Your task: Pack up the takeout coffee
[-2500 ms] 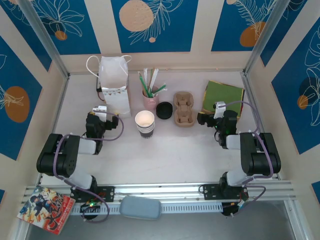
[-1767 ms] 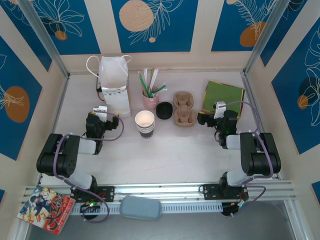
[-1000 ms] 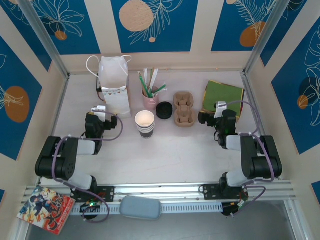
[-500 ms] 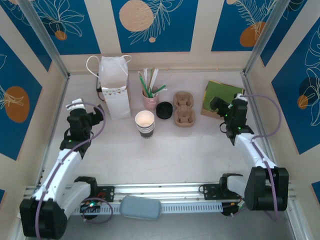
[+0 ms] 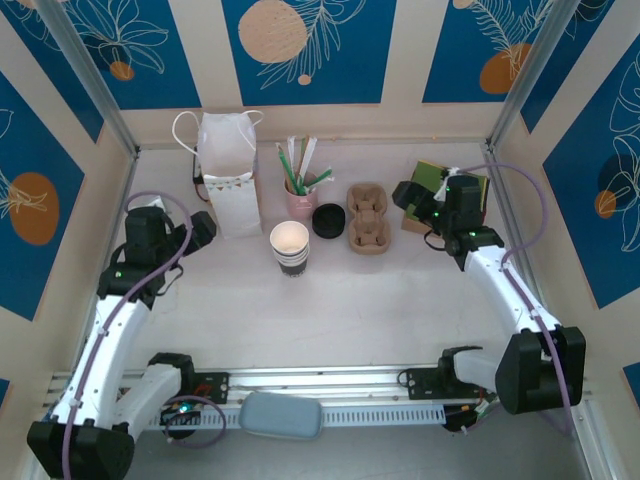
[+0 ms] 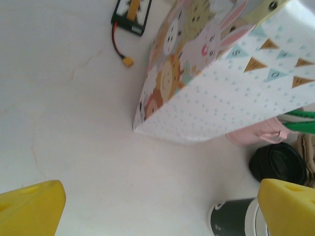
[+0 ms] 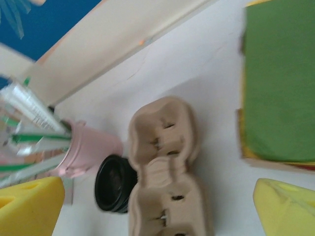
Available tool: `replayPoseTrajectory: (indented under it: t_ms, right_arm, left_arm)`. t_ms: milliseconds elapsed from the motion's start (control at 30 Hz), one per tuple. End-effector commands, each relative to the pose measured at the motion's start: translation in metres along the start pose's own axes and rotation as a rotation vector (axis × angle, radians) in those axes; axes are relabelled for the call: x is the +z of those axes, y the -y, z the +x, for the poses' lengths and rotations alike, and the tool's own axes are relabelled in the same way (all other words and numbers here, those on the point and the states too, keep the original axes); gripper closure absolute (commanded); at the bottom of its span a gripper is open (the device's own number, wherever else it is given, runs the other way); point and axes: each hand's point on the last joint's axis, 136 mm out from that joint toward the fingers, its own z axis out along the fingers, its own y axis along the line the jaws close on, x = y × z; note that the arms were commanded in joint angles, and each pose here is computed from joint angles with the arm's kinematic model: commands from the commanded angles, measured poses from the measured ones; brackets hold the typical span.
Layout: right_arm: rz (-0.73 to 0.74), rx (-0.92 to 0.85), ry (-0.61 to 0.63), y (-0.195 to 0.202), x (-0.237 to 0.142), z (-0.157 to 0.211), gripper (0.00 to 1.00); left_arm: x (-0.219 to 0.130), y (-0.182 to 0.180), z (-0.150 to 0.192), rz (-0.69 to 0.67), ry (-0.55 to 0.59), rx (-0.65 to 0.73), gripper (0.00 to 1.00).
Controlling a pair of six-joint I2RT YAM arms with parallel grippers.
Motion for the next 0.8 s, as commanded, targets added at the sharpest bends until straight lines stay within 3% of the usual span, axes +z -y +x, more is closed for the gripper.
replayPoseTrajectory:
  t_ms: [0, 300, 400, 633, 767]
  right_arm:
    - [-0.056, -0.163, -0.044, -0.027, -0.001, 0.011, 0.01]
    - [-0.016, -0.235, -0.064, -0.043, 0.004, 0.030, 0.01]
    - [-0.058, -0.276, -0.072, -0.055, 0.003, 0.036, 0.01]
    - [-0.179, -0.321, -0.162, -0.073, 0.001, 0.058, 0.01]
    - [-0.229, -0.331, -0.191, -0.081, -0.001, 0.064, 0.01]
  left_arm:
    - [-0.009, 0.002, 0.035, -0.051, -0.214, -0.050, 0.00]
    - [-0.011, 0.053, 0.080, -0.156, -0.427, 0.092, 0.00]
    - [-0.009, 0.080, 0.087, -0.128, -0.487, 0.137, 0.00]
    - [-0.003, 0.117, 0.095, 0.007, -0.469, 0.168, 0.00]
    - [0.005, 0.127, 0.100, -0.041, -0.513, 0.237, 0.10]
